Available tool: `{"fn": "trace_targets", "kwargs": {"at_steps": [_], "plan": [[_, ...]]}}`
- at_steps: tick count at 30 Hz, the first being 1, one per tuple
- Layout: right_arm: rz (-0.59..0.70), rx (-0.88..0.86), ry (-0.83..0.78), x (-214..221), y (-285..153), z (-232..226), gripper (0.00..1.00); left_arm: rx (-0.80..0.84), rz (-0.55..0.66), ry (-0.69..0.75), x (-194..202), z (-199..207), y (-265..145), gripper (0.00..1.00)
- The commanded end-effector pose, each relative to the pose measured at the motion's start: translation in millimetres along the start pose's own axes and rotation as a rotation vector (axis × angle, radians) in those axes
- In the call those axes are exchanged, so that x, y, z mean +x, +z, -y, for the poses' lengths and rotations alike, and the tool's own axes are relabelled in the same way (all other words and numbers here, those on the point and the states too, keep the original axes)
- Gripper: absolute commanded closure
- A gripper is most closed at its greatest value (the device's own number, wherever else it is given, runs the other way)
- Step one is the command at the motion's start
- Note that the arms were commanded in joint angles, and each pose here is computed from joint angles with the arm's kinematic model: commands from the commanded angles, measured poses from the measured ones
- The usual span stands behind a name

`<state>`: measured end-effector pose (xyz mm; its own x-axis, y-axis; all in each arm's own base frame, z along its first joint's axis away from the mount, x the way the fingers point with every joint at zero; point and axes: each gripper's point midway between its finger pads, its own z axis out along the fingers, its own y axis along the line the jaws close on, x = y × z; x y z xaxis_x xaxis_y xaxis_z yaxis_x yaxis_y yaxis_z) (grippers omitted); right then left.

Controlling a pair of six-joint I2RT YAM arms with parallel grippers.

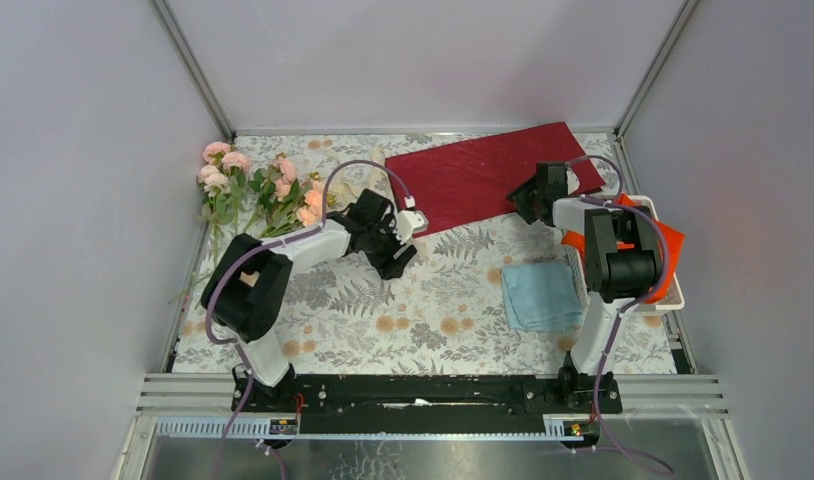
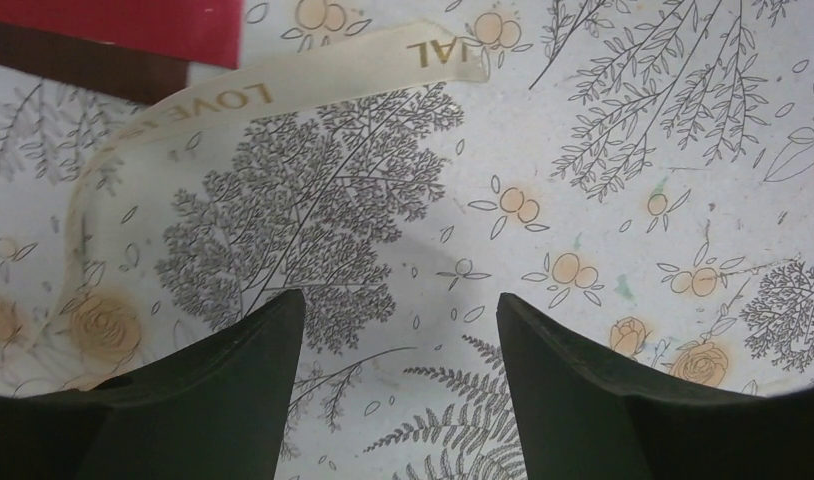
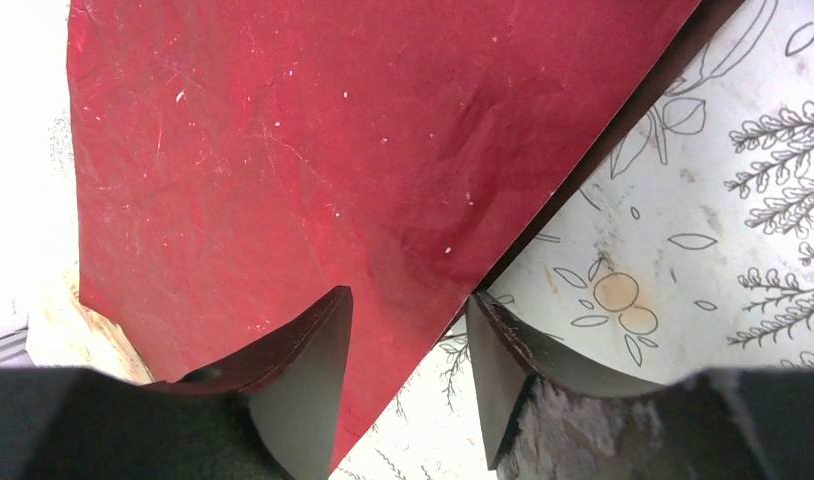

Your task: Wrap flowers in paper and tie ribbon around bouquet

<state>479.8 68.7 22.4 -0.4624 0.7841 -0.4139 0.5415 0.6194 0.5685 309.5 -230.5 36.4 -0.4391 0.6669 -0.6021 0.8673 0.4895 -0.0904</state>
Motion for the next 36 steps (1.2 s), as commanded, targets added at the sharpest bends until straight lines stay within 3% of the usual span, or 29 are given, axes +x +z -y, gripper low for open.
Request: {"fn": "trace_targets", "kwargs": {"at_steps": [1,9,16,31,36], "plan": [[0.024,0.022,0.003,-8,9,2,0.48,-0.018,0.013,0.057,-13,-8,13,0.24],[0.036,-0.048,-0.025,-18,13,-19,0.55,-0.200,-0.021,0.047,-15,-64,28,0.29],[0.023,-0.102,-0.033,-21,21,-37,0.55,-0.330,-0.025,-0.064,-3,-126,20,0.33],[0.098,-0.120,0.019,-44,33,-55,0.52,-0.613,-0.035,-0.226,31,-264,-35,0.33],[0.147,-0.125,0.035,-56,32,-60,0.53,-0.673,-0.007,-0.242,29,-287,-59,0.34]]}}
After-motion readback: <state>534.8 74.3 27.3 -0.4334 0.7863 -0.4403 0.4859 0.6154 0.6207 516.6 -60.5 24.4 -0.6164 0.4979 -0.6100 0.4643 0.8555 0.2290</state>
